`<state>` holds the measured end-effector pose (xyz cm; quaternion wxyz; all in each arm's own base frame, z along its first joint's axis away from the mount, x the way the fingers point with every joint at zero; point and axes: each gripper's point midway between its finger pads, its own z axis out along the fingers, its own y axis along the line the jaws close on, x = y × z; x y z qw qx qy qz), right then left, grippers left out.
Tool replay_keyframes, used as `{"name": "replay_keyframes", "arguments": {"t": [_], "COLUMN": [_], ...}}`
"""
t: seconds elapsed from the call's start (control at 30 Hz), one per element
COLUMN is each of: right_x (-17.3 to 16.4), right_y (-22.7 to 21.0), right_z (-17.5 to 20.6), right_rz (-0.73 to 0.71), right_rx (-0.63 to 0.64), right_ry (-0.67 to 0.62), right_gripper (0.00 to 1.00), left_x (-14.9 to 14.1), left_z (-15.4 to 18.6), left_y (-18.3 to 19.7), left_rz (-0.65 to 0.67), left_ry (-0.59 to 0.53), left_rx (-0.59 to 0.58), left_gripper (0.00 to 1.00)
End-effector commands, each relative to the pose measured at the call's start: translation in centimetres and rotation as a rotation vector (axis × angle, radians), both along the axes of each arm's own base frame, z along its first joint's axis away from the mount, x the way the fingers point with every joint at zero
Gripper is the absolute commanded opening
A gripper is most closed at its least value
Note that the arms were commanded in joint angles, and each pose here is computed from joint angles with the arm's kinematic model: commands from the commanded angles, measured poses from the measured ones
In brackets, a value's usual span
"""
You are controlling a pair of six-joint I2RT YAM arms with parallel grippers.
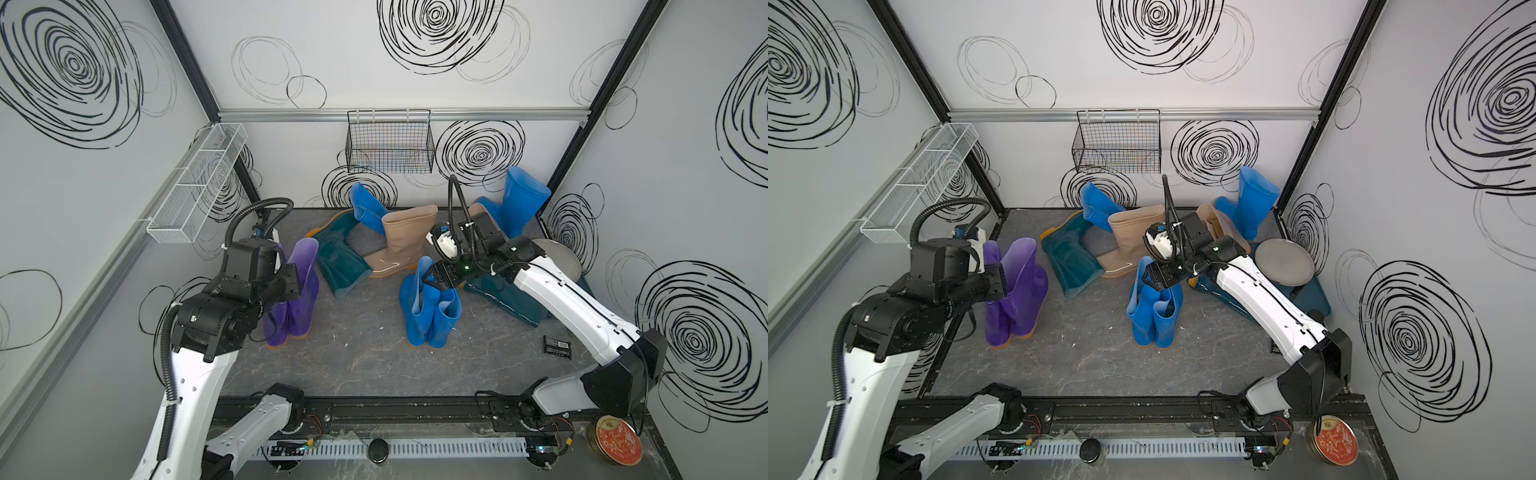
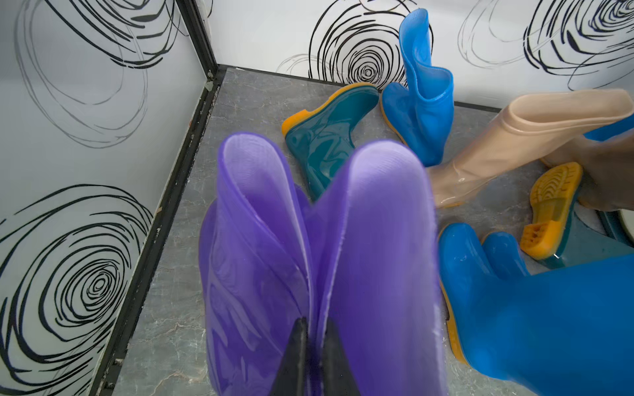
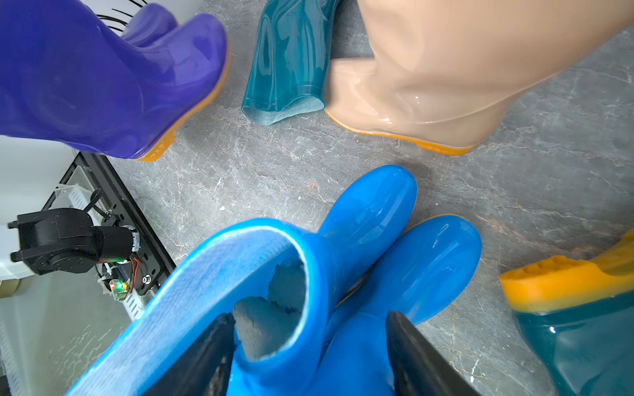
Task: Match and arrange rain boots in pairs
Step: Move a pair of rain boots to the center of the board.
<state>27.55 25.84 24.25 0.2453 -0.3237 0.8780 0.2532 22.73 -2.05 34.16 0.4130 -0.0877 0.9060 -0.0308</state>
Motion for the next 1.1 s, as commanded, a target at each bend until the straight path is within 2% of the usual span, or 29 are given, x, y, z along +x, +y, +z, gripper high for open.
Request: {"name": "replay_keyframes", "arguments": {"t": [0.0, 0.27, 0.37, 0.53, 0.63, 0.83, 0.97, 1.07], "right_x": [0.2, -0.1, -0.3, -0.4, -0.5, -0.7, -0.7, -0.8], "right_y": [-0.3, -0.5, -0.6, -0.9, -1.1, -1.6, -2.4, -2.8], "right_z": [1.3, 0.5, 0.4, 0.4, 0.3, 1.1, 1.6, 1.5], "right_rz": [-0.005, -0.011, -0.005, -0.003, -0.001, -0.002, -0.007, 0.006], "right_rx": [0.005, -0.012, -0.017, -0.028, -0.039, -0.043, -0.052, -0.054], "right_ry": [-0.044, -0.023, -0.016, -0.020, -0.019, -0.030, -0.058, -0.062], "right_gripper": [0.72, 0.70, 0.61, 0.34, 0.24, 0.12, 0.08, 0.07], "left_x": [1.3, 0.8, 0.5, -0.1, 0.1, 1.4, 1.5, 1.5], "left_z": [5.6, 4.3, 3.9, 3.5, 3.0, 3.4, 3.8, 3.7], "left_y": [-2.9, -8.1, -10.4, -15.1, -16.9, -18.3, -18.3, -18.8], "left_rz": [-0.095, -0.208, -0.248, -0.331, -0.350, -0.340, -0.331, -0.333], "left_ry": [-0.224, -0.217, -0.223, -0.228, -0.239, -0.304, -0.339, -0.363], "left_rx": [-0.169, -0.298, -0.324, -0.379, -0.361, -0.346, -0.330, -0.373], "left_gripper": [0.00, 0.00, 0.00, 0.00, 0.00, 0.00, 0.00, 0.00]}}
